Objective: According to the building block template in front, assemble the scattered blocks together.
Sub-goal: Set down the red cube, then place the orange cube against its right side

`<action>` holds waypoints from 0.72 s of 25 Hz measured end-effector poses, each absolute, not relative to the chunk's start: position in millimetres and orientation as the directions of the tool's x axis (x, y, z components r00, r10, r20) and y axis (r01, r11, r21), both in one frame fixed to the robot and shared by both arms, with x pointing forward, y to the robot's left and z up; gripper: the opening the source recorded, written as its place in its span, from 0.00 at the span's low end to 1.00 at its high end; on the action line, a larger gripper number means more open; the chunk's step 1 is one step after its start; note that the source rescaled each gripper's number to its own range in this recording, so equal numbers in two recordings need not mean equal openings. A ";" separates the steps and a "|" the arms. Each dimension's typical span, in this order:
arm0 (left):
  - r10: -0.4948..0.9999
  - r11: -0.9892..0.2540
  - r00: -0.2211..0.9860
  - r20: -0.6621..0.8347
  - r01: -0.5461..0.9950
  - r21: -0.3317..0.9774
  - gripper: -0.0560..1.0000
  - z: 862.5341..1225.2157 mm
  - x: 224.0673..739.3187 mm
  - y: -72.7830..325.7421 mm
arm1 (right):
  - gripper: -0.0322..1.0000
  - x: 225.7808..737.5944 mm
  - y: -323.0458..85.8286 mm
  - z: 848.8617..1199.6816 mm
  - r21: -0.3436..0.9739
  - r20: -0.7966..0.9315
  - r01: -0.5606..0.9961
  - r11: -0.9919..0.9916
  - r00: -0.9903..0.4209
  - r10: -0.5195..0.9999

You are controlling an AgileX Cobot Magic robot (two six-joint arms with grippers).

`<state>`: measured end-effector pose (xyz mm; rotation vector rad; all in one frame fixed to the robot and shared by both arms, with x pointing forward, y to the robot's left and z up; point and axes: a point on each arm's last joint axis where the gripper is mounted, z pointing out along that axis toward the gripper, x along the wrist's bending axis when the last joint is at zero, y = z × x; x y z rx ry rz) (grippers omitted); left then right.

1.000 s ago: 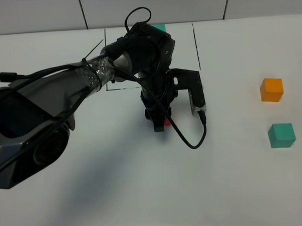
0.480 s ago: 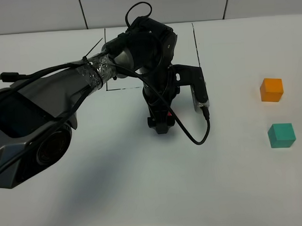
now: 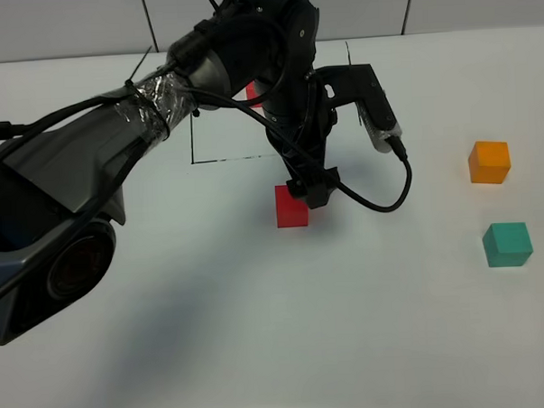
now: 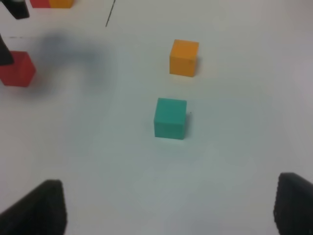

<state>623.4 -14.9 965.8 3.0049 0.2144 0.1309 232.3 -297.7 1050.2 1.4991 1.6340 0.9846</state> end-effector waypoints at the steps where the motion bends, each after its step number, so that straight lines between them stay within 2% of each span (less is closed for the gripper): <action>1: 0.164 -0.978 0.983 0.084 0.151 0.143 0.99 972.4 623.4 -13.4 | 0.76 232.3 -297.7 1050.2 0.885 -0.002 0.464 0.041 -0.085 0.996; 6: 0.313 -0.938 0.945 0.093 0.292 0.185 0.97 993.4 634.5 6.6 | 0.76 232.3 -297.7 1050.2 0.885 -0.002 0.464 0.041 -0.085 0.996; 18: 0.681 -0.720 0.728 0.077 0.646 0.252 0.89 1022.6 685.1 107.6 | 0.76 232.3 -297.7 1050.2 0.885 -0.001 0.464 0.041 -0.085 0.996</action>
